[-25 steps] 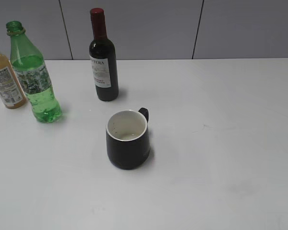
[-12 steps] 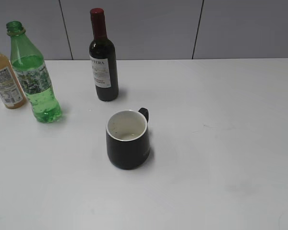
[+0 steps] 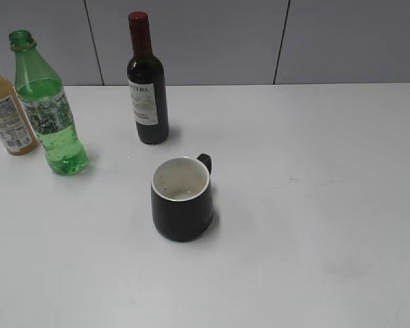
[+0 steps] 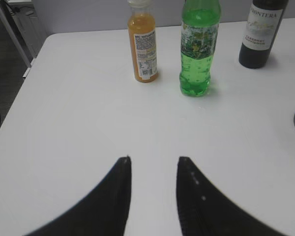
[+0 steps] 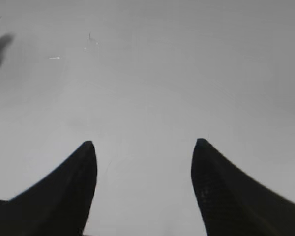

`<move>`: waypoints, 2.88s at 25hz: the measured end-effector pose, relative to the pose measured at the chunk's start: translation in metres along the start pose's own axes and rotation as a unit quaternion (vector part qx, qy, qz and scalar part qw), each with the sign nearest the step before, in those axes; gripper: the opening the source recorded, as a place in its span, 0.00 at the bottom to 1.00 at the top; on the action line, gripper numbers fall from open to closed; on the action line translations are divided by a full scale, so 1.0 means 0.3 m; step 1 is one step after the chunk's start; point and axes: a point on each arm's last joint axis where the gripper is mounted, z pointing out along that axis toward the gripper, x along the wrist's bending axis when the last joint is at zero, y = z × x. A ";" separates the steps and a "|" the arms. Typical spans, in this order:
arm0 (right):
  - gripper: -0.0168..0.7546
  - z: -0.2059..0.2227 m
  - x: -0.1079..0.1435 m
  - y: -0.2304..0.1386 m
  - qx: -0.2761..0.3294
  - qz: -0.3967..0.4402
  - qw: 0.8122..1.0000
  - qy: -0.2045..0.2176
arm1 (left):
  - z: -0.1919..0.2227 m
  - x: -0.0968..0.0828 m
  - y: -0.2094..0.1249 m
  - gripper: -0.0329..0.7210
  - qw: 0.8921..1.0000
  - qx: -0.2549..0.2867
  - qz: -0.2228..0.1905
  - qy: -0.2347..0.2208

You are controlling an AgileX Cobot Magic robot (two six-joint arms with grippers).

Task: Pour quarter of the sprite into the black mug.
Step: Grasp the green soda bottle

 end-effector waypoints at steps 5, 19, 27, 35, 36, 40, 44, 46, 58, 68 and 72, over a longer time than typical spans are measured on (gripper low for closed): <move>0.63 -0.051 0.001 -0.024 -0.059 0.000 0.998 -0.002 | 0.001 0.000 0.000 0.59 1.000 0.000 0.000 0.000; 0.62 -0.052 -0.001 -0.026 -0.060 -0.002 0.998 -0.004 | 0.001 -0.006 0.001 0.87 1.000 -0.003 -0.006 -0.009; 0.62 -0.052 -0.001 -0.026 -0.060 -0.002 0.998 -0.004 | -0.010 -0.007 0.034 0.86 0.999 -0.050 -0.011 -0.011; 0.62 -0.052 -0.001 -0.026 -0.060 -0.002 0.998 -0.004 | 0.009 0.009 0.125 0.84 0.989 -0.146 -0.026 0.001; 0.62 -0.052 -0.001 -0.026 -0.060 -0.002 0.998 -0.004 | 0.021 0.012 0.135 0.83 0.989 -0.144 -0.029 0.001; 0.62 -0.052 -0.001 -0.026 -0.060 -0.002 0.998 -0.004 | 0.073 0.027 0.186 0.82 0.988 -0.149 -0.043 0.005; 0.62 -0.052 -0.001 -0.026 -0.060 -0.002 0.998 -0.004 | 0.123 0.047 0.237 0.82 0.984 -0.170 -0.051 0.018; 0.62 -0.052 -0.001 -0.026 -0.060 -0.002 0.998 -0.004 | 0.144 0.057 0.260 0.82 0.981 -0.184 -0.054 0.025; 0.62 -0.052 -0.001 -0.026 -0.060 -0.002 0.998 -0.004 | 0.237 0.088 0.315 0.82 0.977 -0.198 -0.059 0.047; 0.62 -0.052 -0.001 -0.026 -0.060 -0.002 0.998 -0.004 | 0.299 0.110 0.342 0.82 0.977 -0.202 -0.022 0.072; 0.62 -0.052 -0.001 -0.026 -0.060 -0.002 0.998 -0.004 | 0.354 0.120 0.344 0.82 0.980 -0.183 -0.022 0.074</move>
